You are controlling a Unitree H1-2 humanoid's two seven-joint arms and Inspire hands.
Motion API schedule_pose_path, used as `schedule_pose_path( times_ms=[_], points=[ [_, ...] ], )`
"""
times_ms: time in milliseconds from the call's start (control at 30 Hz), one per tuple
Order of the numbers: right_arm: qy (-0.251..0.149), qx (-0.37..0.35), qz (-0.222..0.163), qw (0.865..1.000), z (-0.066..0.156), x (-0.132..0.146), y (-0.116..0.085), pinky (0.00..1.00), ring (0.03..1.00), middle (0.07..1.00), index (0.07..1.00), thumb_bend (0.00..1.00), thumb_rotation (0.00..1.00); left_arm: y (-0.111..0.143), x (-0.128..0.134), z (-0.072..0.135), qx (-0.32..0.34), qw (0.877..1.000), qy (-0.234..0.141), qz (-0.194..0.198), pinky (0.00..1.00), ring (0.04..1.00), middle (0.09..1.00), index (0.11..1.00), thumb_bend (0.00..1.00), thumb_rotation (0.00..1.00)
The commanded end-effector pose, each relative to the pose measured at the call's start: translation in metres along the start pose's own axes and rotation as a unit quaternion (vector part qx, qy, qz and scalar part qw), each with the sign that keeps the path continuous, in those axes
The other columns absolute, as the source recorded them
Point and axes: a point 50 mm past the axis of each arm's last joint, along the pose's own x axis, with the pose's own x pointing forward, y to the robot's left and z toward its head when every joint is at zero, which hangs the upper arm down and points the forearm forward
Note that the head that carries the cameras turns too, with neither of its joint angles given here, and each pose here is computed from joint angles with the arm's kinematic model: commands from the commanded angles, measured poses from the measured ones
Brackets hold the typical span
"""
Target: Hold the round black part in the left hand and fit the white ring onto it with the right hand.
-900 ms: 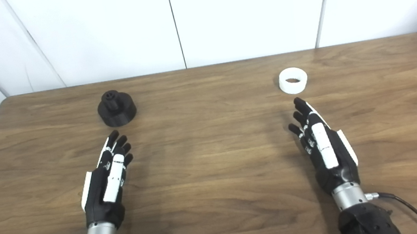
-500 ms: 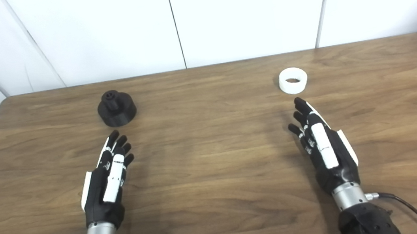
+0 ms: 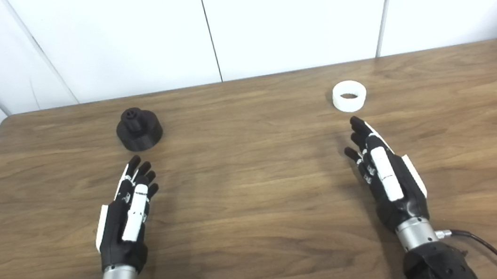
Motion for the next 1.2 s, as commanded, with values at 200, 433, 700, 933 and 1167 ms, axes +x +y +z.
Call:
schedule_pose_path(
  times_ms=[200, 433, 700, 933, 1167],
  points=[
    [-0.021, 0.014, 0.008, 1.0, 0.002, 0.004, 0.005, 0.93, 0.983, 0.966, 0.909, 0.57, 0.81, 0.009, -0.006, 0.019, 0.023, 0.999, -0.024, -0.006, 0.94, 0.957, 0.958, 0.968, 0.32, 0.64],
    [-0.019, 0.022, 0.007, 1.0, -0.001, 0.004, 0.007, 0.93, 0.981, 0.963, 0.903, 0.59, 0.8, 0.016, -0.004, 0.033, 0.039, 0.999, -0.037, -0.012, 0.95, 0.951, 0.953, 0.977, 0.36, 0.6],
    [-0.017, 0.018, 0.004, 1.0, -0.004, 0.004, 0.007, 0.9, 0.974, 0.963, 0.904, 0.61, 0.8, 0.029, 0.002, 0.056, 0.088, 0.995, -0.047, -0.004, 0.92, 0.942, 0.951, 0.98, 0.38, 0.34],
    [-0.018, 0.013, 0.005, 1.0, -0.008, 0.005, 0.007, 0.89, 0.969, 0.96, 0.904, 0.62, 0.81, 0.043, 0.015, 0.076, 0.175, 0.983, -0.059, 0.008, 0.94, 0.923, 0.925, 0.961, 0.48, 0.28],
    [-0.017, 0.019, 0.006, 1.0, -0.013, 0.004, 0.007, 0.88, 0.96, 0.952, 0.9, 0.61, 0.79, 0.061, 0.037, 0.091, 0.242, 0.969, -0.052, 0.009, 0.91, 0.931, 0.948, 0.972, 0.6, 0.22]
  ],
)
